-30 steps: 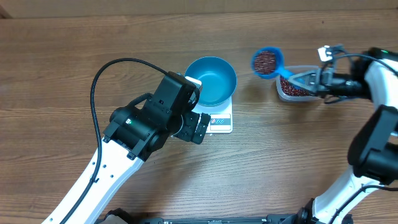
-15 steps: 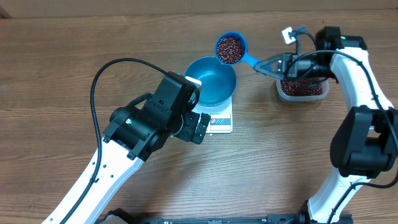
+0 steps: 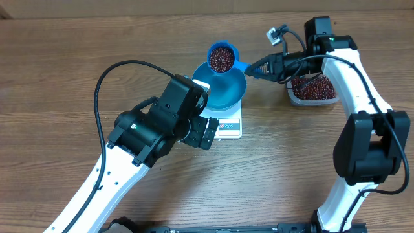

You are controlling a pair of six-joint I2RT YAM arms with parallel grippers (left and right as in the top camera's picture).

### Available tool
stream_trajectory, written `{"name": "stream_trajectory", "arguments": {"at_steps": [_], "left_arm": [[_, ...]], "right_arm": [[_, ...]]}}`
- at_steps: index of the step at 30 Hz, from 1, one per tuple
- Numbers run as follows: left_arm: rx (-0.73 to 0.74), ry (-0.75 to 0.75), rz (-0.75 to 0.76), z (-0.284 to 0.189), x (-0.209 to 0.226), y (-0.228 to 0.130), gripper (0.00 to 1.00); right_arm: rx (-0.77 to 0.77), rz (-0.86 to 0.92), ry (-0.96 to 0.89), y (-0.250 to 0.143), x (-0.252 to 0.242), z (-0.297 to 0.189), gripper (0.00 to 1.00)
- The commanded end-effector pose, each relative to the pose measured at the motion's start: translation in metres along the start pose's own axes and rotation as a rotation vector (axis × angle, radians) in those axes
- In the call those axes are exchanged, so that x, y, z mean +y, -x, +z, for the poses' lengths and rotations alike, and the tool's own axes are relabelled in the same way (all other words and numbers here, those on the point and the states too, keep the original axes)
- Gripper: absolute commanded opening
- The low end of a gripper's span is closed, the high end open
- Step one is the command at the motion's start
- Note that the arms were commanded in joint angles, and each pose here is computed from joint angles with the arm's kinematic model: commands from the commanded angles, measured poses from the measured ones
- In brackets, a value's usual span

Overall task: Scoop item into bowl and weigh 150g on scale
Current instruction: 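Tilt the scoop with the right gripper to pour beans into the bowl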

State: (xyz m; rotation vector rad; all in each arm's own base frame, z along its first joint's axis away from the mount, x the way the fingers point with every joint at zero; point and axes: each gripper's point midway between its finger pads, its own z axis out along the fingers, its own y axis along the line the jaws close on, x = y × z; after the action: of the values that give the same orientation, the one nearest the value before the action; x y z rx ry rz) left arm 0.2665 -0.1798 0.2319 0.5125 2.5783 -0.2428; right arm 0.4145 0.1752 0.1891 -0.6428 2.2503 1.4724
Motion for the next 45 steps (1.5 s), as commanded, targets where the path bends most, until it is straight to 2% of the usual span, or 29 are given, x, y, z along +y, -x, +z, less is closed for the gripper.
{"name": "stream_trajectory", "arguments": {"at_steps": [1,9,13,18,30,38,45], "left_arm": [[-0.006,-0.002,-0.016,-0.002,0.001,0.001,0.99],[-0.006,-0.002,-0.016,-0.002,0.001,0.001,1.0],[-0.006,-0.002,-0.016,-0.002,0.001,0.001,1.0],[-0.006,-0.002,-0.016,-0.002,0.001,0.001,1.0],[-0.006,-0.002,-0.016,-0.002,0.001,0.001,1.0],[-0.006,-0.002,-0.016,-0.002,0.001,0.001,1.0],[-0.006,-0.002,-0.016,-0.002,0.001,0.001,0.99]], "right_arm": [[-0.015,-0.075,-0.028,0.013,0.017,-0.006,0.04],[0.015,-0.137,-0.214,0.013,0.025,-0.024,0.04],[0.048,-0.142,-0.224,0.008,0.029,-0.015,0.04],[0.119,-0.131,-0.327,-0.002,0.02,-0.002,0.04],[0.139,-0.103,-0.346,-0.005,0.024,0.006,0.04],[0.177,-0.172,-0.527,-0.004,0.024,0.008,0.04],[0.166,-0.216,-0.544,0.0,0.036,0.009,0.04]]}}
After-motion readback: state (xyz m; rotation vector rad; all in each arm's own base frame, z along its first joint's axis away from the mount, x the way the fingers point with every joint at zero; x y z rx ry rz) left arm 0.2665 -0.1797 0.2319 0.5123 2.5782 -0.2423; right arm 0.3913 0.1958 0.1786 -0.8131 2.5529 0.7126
